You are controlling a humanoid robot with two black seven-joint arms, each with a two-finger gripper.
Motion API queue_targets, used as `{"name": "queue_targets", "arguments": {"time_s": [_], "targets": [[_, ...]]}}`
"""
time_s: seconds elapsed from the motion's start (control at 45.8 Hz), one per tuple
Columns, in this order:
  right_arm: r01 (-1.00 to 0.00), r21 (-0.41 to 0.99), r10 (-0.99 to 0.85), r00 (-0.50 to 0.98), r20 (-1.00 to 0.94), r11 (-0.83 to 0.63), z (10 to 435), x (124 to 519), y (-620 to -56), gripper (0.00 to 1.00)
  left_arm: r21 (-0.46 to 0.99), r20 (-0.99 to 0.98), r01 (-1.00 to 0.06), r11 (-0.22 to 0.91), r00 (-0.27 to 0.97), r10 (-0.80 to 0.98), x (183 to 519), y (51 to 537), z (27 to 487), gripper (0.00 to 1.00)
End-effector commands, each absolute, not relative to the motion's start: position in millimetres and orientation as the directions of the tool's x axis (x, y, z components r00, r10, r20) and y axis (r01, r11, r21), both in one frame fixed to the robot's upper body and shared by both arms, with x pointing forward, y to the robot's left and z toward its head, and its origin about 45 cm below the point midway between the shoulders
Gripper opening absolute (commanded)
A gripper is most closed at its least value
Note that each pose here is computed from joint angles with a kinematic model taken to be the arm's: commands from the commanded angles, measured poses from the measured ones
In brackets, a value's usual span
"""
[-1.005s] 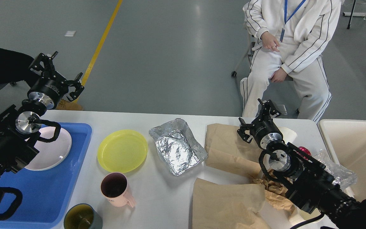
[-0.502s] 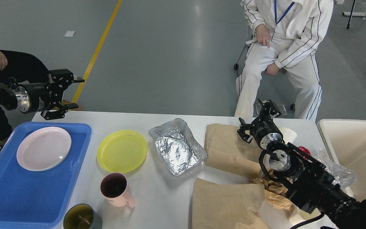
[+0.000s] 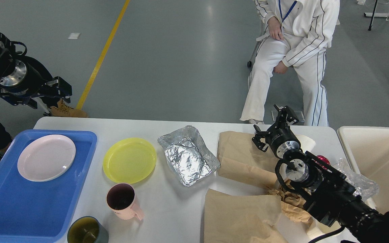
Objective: Tidy desktop
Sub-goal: 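Reach the left gripper down and grasp the dark red cup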
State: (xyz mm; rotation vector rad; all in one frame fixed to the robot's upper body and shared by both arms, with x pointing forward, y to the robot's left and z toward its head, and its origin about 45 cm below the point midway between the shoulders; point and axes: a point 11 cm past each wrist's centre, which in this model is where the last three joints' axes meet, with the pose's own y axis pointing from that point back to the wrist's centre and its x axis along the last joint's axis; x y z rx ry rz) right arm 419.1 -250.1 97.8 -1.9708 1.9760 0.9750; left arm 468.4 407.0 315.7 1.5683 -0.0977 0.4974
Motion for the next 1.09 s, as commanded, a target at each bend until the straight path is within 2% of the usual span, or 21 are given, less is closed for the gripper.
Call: {"name": "queue_targets", "arguments": {"time_s": [0.0,0.393,0.655,0.852,1.07], "targets": [[-0.944,0.314,-0.822,-0.102,-0.56,-0.097,97.8,419.1,-250.1,1.0,0.959,0.28,-0.268,-0.097,0.949,0.144,462.0,376.0,304.6,0.96],[-0.944,0.314,-0.823,-0.101,-0.559,-0.097,97.8,419.1,-250.1,1.0,0.998,0.033,-0.033,-0.05,0.999,0.005,420.1,301.0,275.6,0.96],[-0.944,0.314,-0.822,-0.102,-0.56,-0.097,97.8,419.1,-250.1,1.0,0.995,-0.078,0.075,-0.062,0.996,-0.036,399.5,285.0,233.9,0.96],[-0.944,0.314,-0.822,-0.102,-0.56,-0.097,97.8,419.1,-250.1,1.0,0.982,-0.185,0.183,-0.039,0.98,-0.068,374.5,264.7,183.4,0.96],[-0.944,0.314,-0.823,-0.101,-0.559,-0.097,97.8,419.1,-250.1,1.0,0.978,-0.209,0.208,-0.021,0.972,-0.103,367.4,245.2,157.8,0.96]]}}
